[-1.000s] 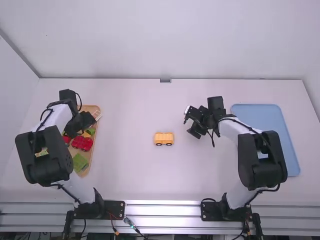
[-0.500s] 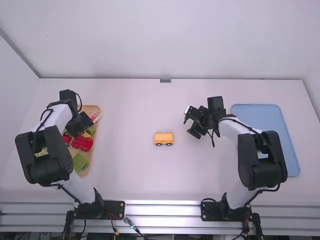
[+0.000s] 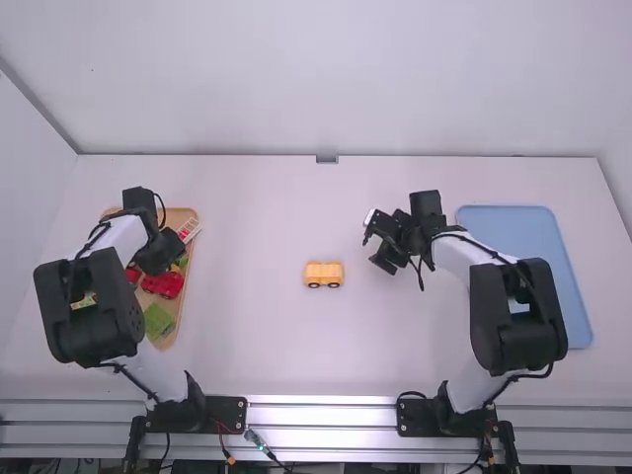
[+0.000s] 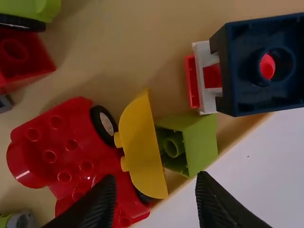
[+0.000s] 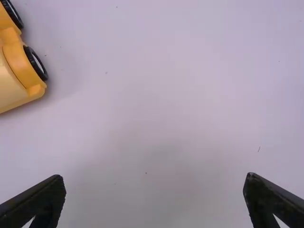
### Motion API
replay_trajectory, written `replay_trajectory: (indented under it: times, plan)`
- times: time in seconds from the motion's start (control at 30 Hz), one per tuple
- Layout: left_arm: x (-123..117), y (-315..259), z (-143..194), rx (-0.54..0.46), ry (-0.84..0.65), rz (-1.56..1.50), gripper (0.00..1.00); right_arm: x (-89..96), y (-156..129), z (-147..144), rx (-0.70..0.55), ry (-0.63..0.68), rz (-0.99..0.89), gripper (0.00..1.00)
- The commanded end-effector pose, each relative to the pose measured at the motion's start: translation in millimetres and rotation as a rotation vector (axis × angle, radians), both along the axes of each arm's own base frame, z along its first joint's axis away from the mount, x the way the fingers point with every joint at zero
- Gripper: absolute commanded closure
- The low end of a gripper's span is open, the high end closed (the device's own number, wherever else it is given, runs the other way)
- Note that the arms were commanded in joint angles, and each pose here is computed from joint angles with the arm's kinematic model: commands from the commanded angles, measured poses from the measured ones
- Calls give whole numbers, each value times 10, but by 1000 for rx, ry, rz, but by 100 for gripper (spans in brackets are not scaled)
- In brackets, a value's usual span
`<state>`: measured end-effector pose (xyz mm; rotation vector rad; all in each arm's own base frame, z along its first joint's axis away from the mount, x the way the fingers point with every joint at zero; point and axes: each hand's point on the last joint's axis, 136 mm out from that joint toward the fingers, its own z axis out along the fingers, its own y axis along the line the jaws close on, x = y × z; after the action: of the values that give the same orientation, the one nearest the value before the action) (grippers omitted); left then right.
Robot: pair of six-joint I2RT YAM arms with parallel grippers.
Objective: Assemble lego blocks to make yellow taxi
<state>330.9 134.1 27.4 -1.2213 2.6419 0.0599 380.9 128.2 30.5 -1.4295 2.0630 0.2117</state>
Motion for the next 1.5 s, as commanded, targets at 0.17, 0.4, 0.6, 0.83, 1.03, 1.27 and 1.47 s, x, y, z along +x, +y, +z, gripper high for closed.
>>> replay_trajectory:
  times: [0.17, 0.4, 0.6, 0.83, 1.03, 1.27, 1.47]
  plan:
    - [-86, 5, -101, 3, 30, 13, 59, 43, 29, 106, 15, -25, 8, 1]
    - [-188, 103, -151, 57, 56, 79, 61, 41, 28, 105, 15, -24, 8, 1]
    - [-153, 116, -154, 66, 42, 69, 63, 37, 27, 102, 15, -21, 7, 1]
    - [-153, 88, -164, 50, 39, 69, 66, 31, 27, 97, 15, -19, 8, 1]
    - [-146, 68, -188, 42, 31, 67, 69, 35, 28, 99, 15, -22, 7, 1]
    - [-167, 69, -248, 44, 24, 68, 70, 36, 28, 95, 15, -22, 8, 1]
    - [-170, 47, -289, 43, 17, 63, 66, 31, 40, 99, 22, -20, 12, 1]
